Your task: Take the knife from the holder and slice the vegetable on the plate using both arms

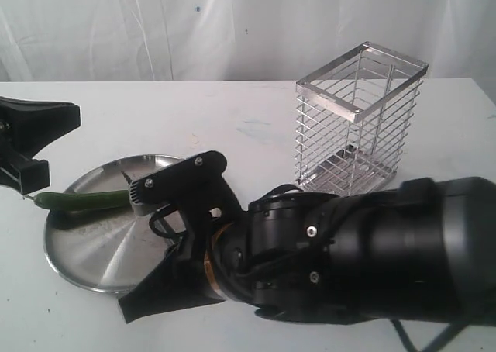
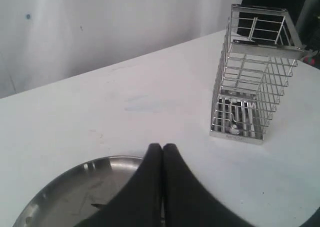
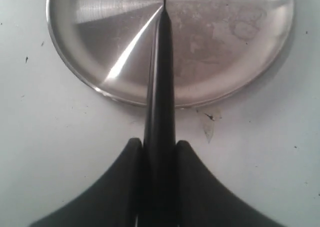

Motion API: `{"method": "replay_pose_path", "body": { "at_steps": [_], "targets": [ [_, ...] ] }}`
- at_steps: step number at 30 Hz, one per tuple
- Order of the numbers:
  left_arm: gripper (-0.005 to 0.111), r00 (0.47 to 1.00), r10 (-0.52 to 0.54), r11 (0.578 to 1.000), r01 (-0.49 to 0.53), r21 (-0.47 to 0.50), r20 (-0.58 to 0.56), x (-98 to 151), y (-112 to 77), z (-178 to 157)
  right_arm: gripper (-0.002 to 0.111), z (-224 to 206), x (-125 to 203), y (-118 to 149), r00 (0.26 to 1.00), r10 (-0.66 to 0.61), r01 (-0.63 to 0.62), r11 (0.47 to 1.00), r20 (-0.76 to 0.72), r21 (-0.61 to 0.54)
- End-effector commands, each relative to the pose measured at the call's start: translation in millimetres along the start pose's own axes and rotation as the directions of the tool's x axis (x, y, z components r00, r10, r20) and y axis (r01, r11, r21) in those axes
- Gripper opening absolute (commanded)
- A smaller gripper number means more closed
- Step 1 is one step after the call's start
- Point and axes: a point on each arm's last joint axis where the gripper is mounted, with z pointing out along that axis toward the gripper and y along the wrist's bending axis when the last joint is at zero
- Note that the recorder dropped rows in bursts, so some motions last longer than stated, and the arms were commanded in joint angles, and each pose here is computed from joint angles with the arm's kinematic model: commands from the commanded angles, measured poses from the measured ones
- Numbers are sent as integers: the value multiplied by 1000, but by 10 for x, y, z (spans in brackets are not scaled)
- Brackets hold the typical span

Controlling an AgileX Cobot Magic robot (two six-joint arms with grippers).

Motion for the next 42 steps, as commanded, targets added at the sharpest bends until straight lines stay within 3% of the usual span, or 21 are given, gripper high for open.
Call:
{"method": "replay_pose_path", "body": {
  "at_steps": [1, 9, 15, 34, 42],
  "targets": [
    [0, 1000, -18, 1000, 18, 16, -5, 12, -27, -14, 0, 161, -38, 65, 1000, -6, 6, 1000, -10, -10],
    [0, 999, -47, 999, 47, 24, -4, 10, -34, -14, 0, 379, -99, 140, 996, 74, -73, 997, -52, 16],
    [0, 997, -72, 995, 72, 70, 2, 2, -76, -16, 0, 538, -234, 191, 958, 286, -285, 957, -15, 63],
    [0, 999, -54, 994, 54, 92, -6, 9, -96, -18, 0, 778, -273, 306, 954, 299, -299, 954, -22, 18],
    [0, 999, -52, 994, 52, 93, -7, 10, -97, -18, 0, 844, -212, 278, 955, 293, -290, 955, -43, 59]
  ]
}}
